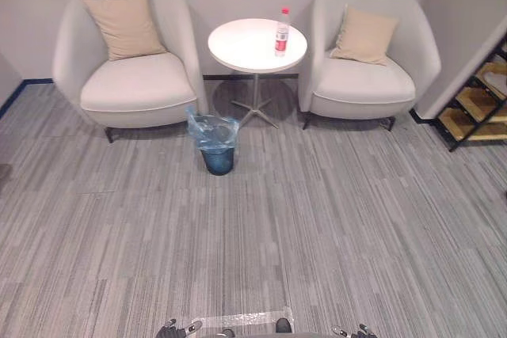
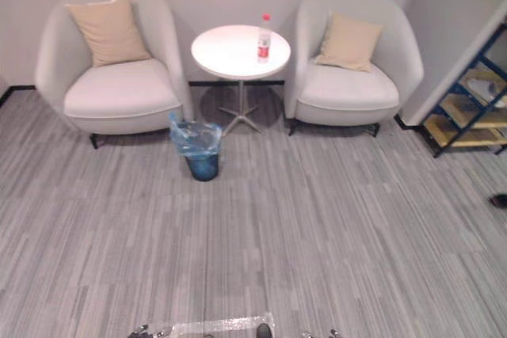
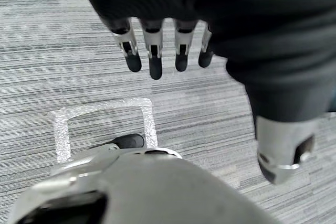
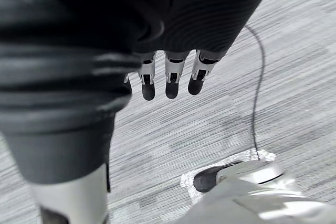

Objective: Gather rubbish on tea table into small bin, then transfer packed bag to large trash can.

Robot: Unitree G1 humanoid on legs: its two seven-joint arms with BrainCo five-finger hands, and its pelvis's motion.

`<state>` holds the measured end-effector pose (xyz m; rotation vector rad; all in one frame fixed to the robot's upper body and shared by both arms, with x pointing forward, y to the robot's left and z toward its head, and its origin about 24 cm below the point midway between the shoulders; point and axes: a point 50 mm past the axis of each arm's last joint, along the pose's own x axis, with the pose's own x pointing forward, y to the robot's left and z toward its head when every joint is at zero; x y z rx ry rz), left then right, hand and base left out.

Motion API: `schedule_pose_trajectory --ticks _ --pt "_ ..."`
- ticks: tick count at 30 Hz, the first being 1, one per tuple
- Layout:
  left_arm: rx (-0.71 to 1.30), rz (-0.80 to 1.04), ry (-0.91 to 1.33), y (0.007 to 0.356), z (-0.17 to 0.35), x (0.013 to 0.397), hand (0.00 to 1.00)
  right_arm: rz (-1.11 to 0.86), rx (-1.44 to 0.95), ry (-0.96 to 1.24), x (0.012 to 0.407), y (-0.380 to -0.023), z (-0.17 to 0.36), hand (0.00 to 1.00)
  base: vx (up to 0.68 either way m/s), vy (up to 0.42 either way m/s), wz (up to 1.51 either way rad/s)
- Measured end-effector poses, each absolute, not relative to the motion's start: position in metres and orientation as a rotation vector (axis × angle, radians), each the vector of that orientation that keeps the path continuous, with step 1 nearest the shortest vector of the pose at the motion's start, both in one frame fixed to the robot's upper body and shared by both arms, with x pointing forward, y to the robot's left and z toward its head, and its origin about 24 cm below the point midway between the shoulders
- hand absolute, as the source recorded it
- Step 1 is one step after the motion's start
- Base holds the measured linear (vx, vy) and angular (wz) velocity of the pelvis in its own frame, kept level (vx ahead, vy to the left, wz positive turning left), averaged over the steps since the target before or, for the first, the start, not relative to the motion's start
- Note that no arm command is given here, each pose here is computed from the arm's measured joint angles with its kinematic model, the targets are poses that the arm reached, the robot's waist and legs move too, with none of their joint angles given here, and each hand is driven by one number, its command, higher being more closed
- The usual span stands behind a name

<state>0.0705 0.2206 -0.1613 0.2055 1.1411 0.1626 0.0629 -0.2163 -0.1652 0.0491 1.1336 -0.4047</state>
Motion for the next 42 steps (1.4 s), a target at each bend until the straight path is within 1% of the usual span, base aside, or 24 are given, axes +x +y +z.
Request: schedule_pose_trajectory --ticks 6,8,9,12,16,18,21,24,27,29,30,33,35,39,42 --pt "0.183 0.168 1.103 0.216 -0.159 0.085 0.0 -0.426 0.051 1.125 0.063 -0.222 -0.164 0.0 0.09 -0.112 0.18" --pt "0.127 0.234 1.045 0.219 -0.154 0.095 0.0 -0.437 0.063 1.108 0.065 -0.22 -0.163 0.0 0.15 -0.174 0.08" --pt "0.081 0.268 1.015 0.215 -0.152 0.099 0.0 -0.454 0.061 1.087 0.066 -0.225 -0.161 0.0 0.16 -0.155 -0.15" --pt "0.021 0.331 0.987 0.216 -0.149 0.096 0.0 -0.468 0.046 1.062 0.068 -0.227 -0.158 0.0 0.25 -0.064 -0.27" --pt "-0.011 0.35 0.979 0.212 -0.15 0.096 0.0 -0.472 0.044 1.057 0.074 -0.228 -0.158 0.0 0.38 0.001 -0.42" --pt "-0.011 0.357 0.974 0.214 -0.15 0.096 0.0 -0.475 0.062 1.033 0.085 -0.225 -0.156 0.0 0.41 0.09 -0.43" --pt "-0.018 0.358 1.0 0.209 -0.153 0.089 0.0 -0.472 0.089 1.029 0.092 -0.218 -0.157 0.0 0.49 0.155 -0.91" --pt "0.034 0.367 1.018 0.226 -0.152 0.084 0.0 -0.437 0.149 1.045 0.089 -0.192 -0.162 0.0 0.61 0.205 -0.35" --pt "0.044 0.354 0.998 0.227 -0.15 0.093 0.0 -0.428 0.143 1.023 0.091 -0.192 -0.16 0.0 0.53 0.187 0.04" --pt "0.021 0.343 0.963 0.222 -0.147 0.107 0.0 -0.422 0.137 0.985 0.098 -0.196 -0.156 0.0 0.44 0.107 0.28" --pt "0.014 0.343 0.956 0.22 -0.147 0.109 0.0 -0.419 0.139 0.979 0.1 -0.195 -0.155 0.0 0.51 0.055 0.31" --pt "-0.056 0.319 0.929 0.198 -0.147 0.119 0.0 -0.419 0.145 0.947 0.106 -0.195 -0.152 0.0 0.37 -0.032 0.28" --pt "-0.072 0.313 0.928 0.193 -0.147 0.121 0.0 -0.424 0.147 0.928 0.113 -0.197 -0.15 0.0 0.4 -0.132 0.47" --pt "-0.07 0.323 0.96 0.195 -0.151 0.113 0.0 -0.442 0.165 0.945 0.109 -0.197 -0.152 0.0 0.4 -0.24 0.44" --pt "-0.116 0.312 0.984 0.178 -0.155 0.108 0.0 -0.449 0.136 0.951 0.106 -0.209 -0.152 0.0 0.45 -0.317 0.59"
